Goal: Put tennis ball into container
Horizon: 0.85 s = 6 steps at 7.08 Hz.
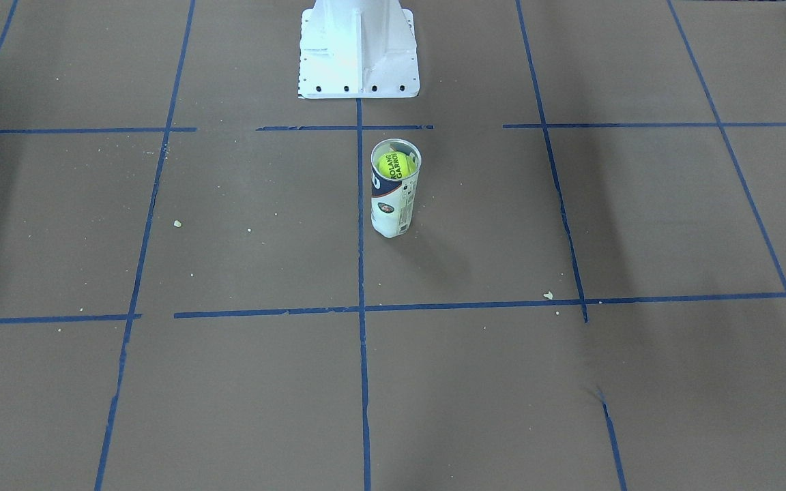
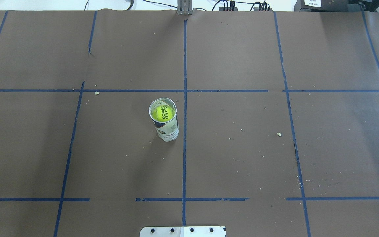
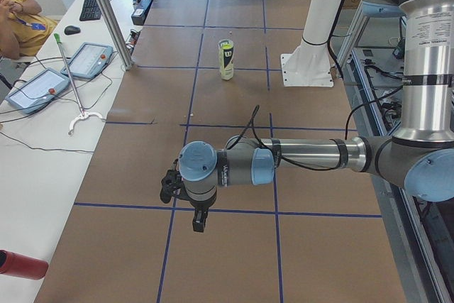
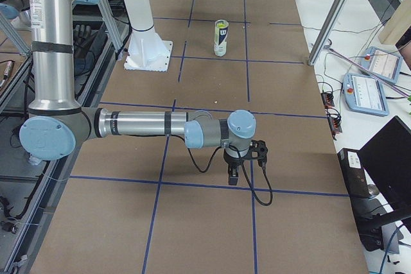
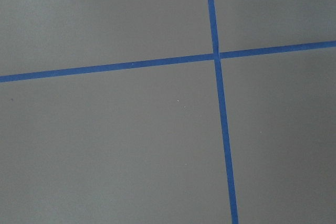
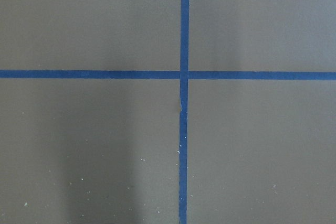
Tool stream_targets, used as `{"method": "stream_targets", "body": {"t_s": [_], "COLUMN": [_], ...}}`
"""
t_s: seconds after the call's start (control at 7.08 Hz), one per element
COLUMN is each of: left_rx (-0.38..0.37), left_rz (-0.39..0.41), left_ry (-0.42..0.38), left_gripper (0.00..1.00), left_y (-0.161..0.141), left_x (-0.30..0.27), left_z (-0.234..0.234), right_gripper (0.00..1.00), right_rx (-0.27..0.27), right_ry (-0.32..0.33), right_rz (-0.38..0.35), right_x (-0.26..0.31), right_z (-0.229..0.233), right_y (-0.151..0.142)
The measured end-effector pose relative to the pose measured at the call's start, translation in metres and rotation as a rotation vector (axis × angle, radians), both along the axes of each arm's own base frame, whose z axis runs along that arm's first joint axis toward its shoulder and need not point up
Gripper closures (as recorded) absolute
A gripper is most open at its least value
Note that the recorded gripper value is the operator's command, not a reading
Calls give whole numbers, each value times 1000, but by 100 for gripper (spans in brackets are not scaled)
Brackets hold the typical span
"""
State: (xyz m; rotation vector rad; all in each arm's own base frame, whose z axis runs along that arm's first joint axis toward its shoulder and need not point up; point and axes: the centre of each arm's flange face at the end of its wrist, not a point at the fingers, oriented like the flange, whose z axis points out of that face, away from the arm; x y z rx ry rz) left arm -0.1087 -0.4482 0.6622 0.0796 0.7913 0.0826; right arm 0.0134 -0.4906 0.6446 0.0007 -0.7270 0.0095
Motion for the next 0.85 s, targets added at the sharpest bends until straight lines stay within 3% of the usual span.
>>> {"method": "stream_targets", "body": {"t_s": [0.85], "left_rx": [-18], "left_rz": [16], "left_ry": [-2], "left_gripper": [0], "left_y": [5], "left_x": [6], "left_z": [9], "right_gripper": [0], "right_rx": [0], "right_ry": [0], "right_rz": [0], "right_x": [0], "right_z": [0], "right_y": [0]}}
